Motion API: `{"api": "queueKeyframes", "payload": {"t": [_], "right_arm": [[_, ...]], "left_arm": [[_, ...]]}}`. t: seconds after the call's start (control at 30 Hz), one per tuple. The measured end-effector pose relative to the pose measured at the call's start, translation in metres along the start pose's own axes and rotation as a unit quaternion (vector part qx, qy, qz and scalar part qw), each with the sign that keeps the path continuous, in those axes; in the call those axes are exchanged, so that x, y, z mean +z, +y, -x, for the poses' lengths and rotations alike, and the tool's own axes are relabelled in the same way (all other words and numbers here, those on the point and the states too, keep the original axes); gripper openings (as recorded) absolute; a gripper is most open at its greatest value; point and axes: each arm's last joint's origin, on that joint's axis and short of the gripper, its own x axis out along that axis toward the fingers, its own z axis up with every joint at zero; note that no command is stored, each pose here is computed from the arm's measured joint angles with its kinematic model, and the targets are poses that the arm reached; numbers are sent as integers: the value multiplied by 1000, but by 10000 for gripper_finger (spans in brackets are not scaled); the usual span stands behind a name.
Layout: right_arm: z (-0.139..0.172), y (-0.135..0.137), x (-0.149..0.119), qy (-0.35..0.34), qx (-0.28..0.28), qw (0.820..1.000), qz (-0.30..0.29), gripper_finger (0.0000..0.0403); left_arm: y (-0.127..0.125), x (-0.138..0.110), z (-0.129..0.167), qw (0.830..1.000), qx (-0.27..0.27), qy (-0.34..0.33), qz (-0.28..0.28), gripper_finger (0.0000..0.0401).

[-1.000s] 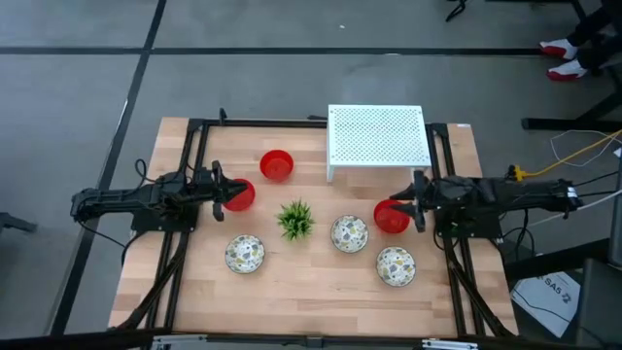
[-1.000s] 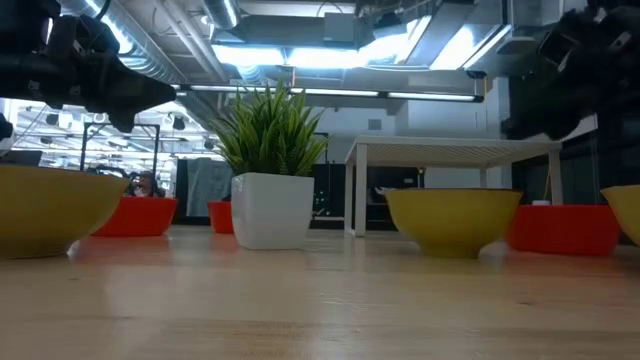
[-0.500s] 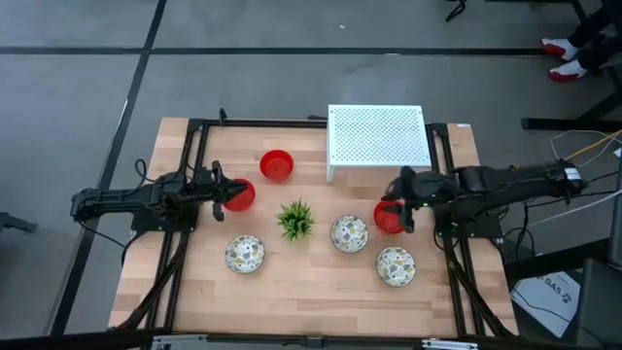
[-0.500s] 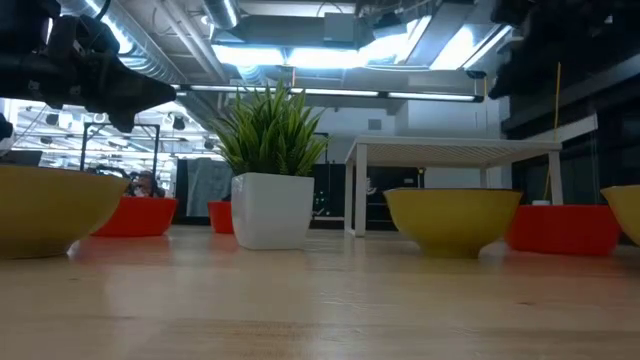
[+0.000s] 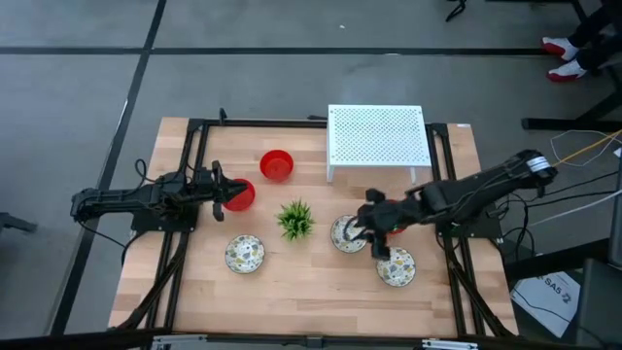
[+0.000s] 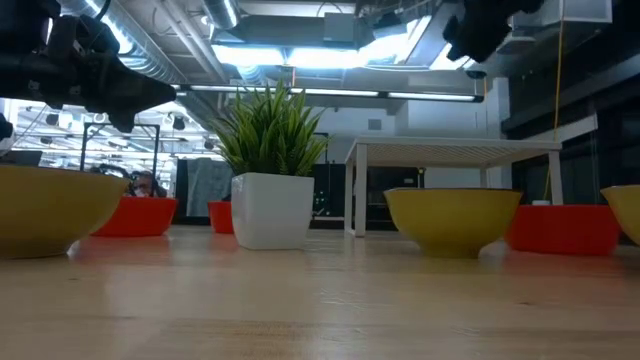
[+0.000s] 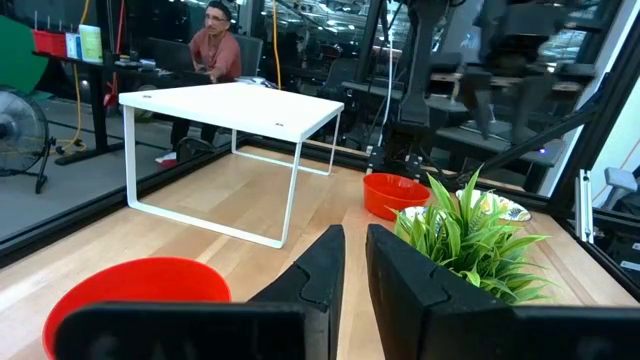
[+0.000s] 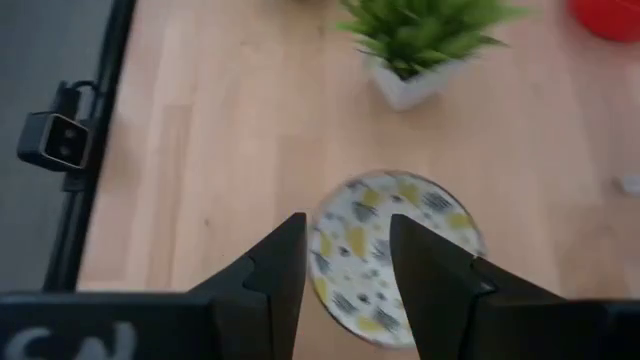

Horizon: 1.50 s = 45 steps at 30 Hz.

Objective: Pick & Place Mini bowls
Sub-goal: Put the bottom right red bowl on the shelf

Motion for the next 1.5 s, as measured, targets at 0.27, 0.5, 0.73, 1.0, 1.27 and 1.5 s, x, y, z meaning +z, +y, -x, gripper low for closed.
{"api": "queueKeyframes", "payload": {"t": [0.27,0.5,0.73,1.0,1.27,1.5], "right_arm": [[-22,42,16,19,31,998,41,146],[-27,72,11,31,57,995,74,146],[-22,93,-2,48,78,992,92,146],[-9,121,-23,79,102,991,39,146],[6,148,-45,116,150,982,13,146],[15,161,-57,123,167,977,42,146]], "left_arm": [[0,0,0,1000,0,0,0,44],[0,0,0,1000,0,0,0,40],[0,0,0,1000,0,0,0,44],[0,0,0,1000,0,0,0,41],[0,0,0,1000,0,0,0,44],[0,0,0,1000,0,0,0,42]]}}
